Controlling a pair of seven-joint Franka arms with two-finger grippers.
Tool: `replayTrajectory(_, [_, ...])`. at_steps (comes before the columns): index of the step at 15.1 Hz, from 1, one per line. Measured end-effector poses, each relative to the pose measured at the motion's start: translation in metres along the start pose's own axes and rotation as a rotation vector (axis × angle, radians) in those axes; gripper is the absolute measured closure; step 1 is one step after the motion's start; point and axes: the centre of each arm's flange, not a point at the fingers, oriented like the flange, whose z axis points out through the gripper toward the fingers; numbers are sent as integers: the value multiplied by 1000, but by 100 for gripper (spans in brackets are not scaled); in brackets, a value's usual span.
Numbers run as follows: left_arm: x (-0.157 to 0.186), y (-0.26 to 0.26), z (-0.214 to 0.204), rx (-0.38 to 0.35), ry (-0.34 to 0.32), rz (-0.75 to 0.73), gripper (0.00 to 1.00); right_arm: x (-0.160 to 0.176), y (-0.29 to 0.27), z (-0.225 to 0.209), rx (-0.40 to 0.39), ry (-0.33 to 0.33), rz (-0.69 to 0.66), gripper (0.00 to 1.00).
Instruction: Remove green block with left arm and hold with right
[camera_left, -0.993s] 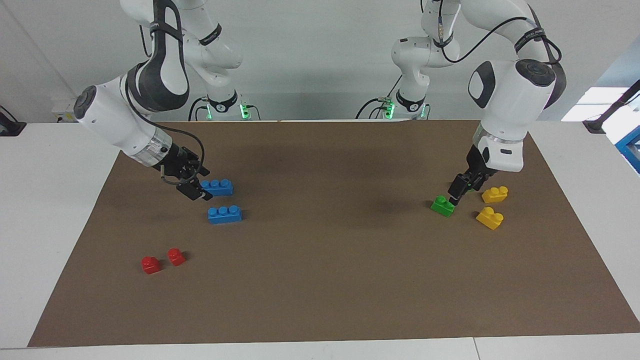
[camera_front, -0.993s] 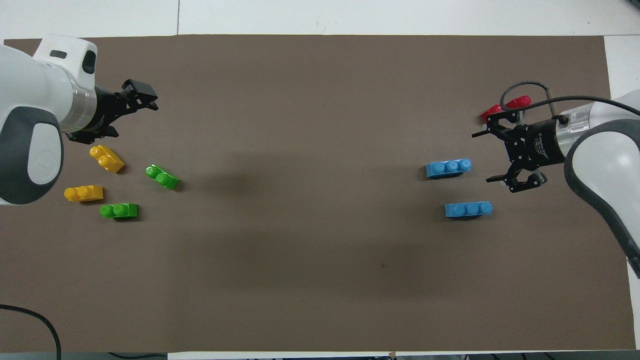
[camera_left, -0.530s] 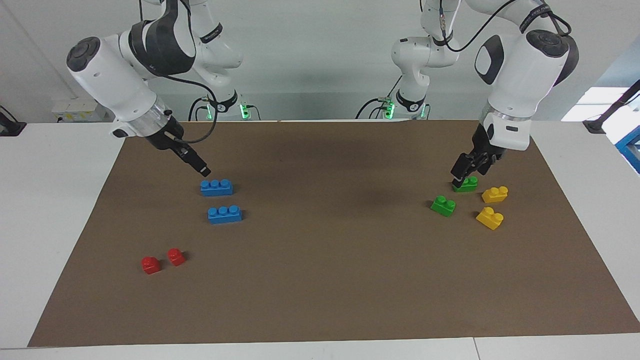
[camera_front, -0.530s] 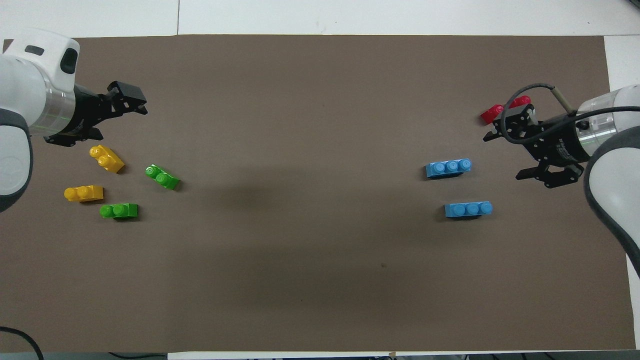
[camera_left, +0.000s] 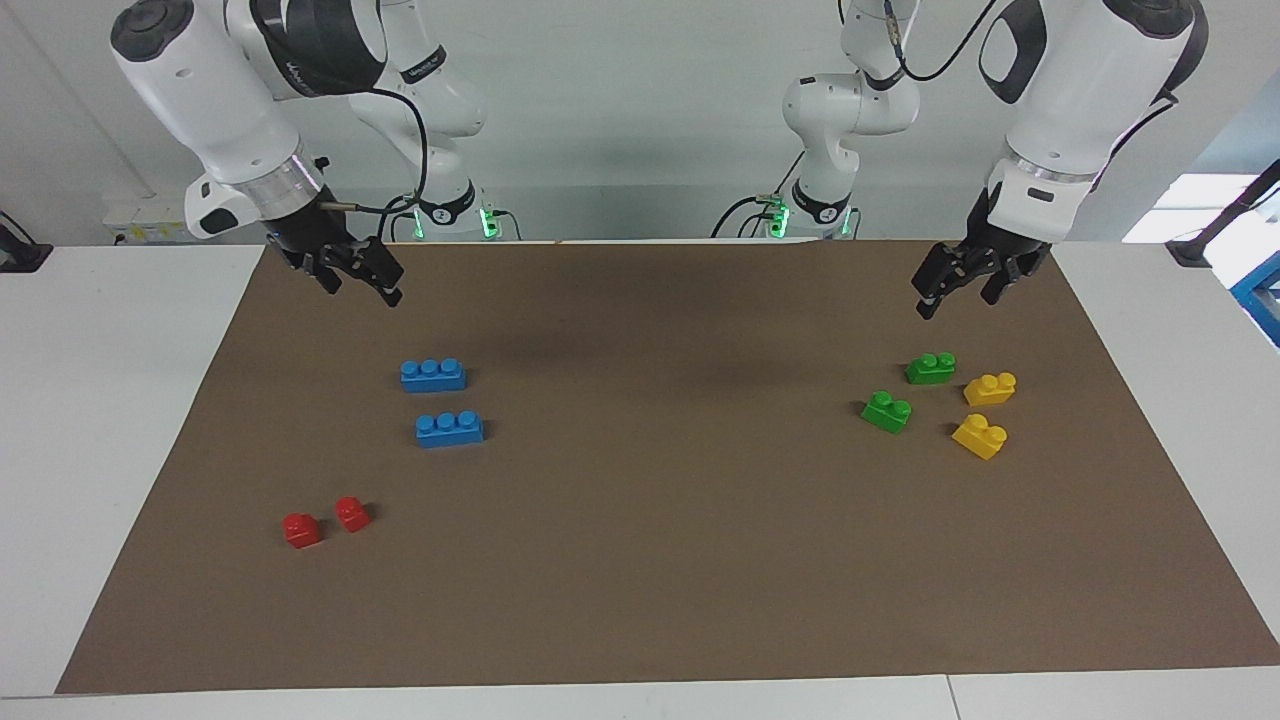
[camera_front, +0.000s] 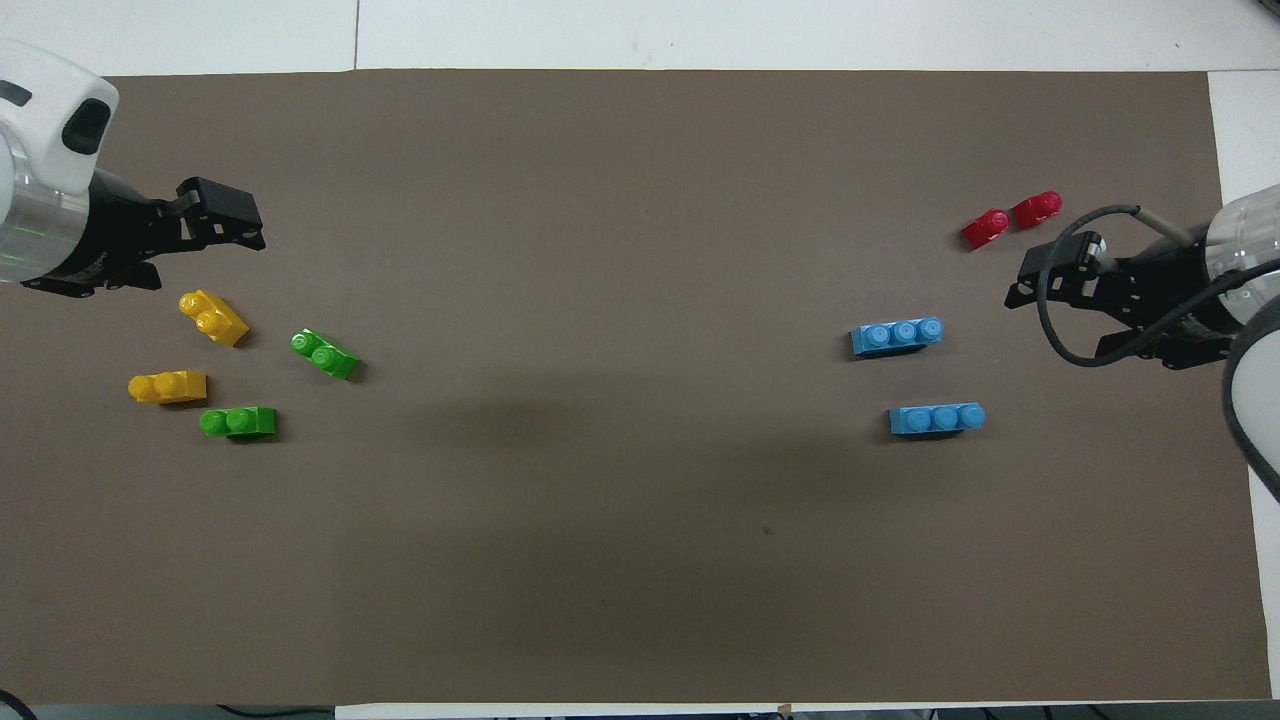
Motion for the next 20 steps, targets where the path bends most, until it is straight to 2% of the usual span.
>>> replayTrajectory(3, [-5, -11, -12, 8, -29, 58, 0, -6, 6, -9, -63, 13, -133, 0])
replayTrajectory(5, [-10, -17, -23, 11, -41, 64, 0, -7, 10, -10, -90, 12, -169, 0])
replayTrajectory(13, [-42, -22, -58, 29, -93, 116, 0, -10, 16, -16, -115, 15, -171, 0])
replayTrajectory(20, [-52, -6, -62, 32, -92, 162, 0, -10, 17, -17, -128, 18, -172, 0])
